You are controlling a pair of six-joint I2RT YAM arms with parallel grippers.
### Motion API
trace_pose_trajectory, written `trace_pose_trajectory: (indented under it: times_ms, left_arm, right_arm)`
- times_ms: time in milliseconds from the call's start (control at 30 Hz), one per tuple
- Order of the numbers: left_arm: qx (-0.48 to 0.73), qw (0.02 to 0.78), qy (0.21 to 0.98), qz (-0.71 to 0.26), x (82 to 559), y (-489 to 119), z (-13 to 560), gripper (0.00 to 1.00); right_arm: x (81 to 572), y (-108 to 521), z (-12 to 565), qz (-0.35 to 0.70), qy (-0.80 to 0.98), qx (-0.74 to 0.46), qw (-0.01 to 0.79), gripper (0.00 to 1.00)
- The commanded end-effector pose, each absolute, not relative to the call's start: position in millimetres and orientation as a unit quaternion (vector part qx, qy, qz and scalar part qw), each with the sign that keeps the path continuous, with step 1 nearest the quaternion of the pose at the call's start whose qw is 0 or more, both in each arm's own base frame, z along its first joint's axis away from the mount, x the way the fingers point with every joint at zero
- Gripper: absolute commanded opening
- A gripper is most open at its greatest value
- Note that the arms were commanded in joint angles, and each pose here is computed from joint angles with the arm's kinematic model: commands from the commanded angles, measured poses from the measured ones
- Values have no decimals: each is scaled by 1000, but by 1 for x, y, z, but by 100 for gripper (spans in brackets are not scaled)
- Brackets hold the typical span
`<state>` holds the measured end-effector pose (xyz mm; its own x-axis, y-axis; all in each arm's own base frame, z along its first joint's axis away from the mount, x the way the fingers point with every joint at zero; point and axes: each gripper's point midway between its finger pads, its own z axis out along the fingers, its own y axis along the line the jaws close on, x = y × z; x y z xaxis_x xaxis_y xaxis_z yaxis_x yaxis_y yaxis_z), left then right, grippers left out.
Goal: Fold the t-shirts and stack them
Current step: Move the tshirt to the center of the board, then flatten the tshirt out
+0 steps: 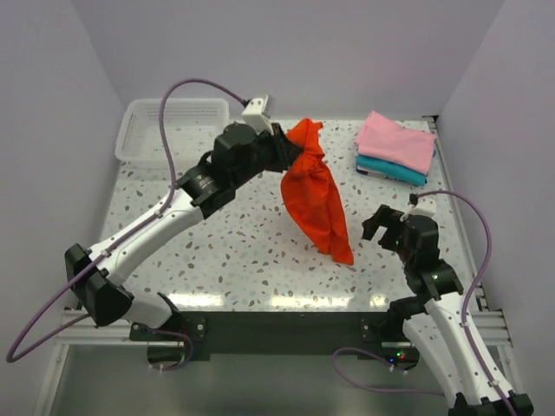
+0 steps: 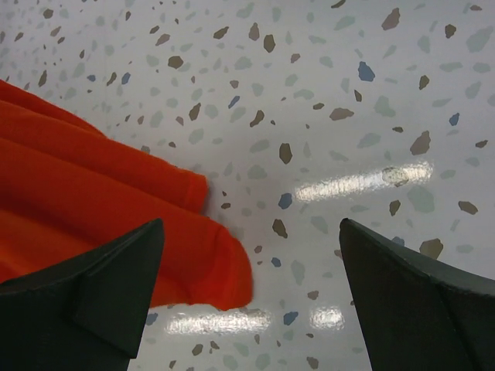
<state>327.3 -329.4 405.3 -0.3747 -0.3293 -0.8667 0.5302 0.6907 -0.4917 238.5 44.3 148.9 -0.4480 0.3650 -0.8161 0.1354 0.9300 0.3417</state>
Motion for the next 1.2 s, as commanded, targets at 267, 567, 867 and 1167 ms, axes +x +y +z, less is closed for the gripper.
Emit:
trace_pose_trajectory:
  times_ms: [267, 567, 867, 1167]
  left_arm:
    - [-149, 461, 852, -201, 322, -214, 201, 9]
    - [-267, 451, 849, -67, 313, -95, 155, 95]
    - [-194, 438, 867, -135, 296, -117, 163, 100]
    - [16, 379, 892, -244, 242, -245, 130, 100]
  right_arm:
    - [244, 46, 143, 110, 852, 149, 489, 99]
    - [246, 52, 133, 113, 867, 136, 466, 99]
    - [242, 65, 115, 136, 889, 144, 412, 99]
    - [241, 72, 105, 142, 906, 136, 376, 99]
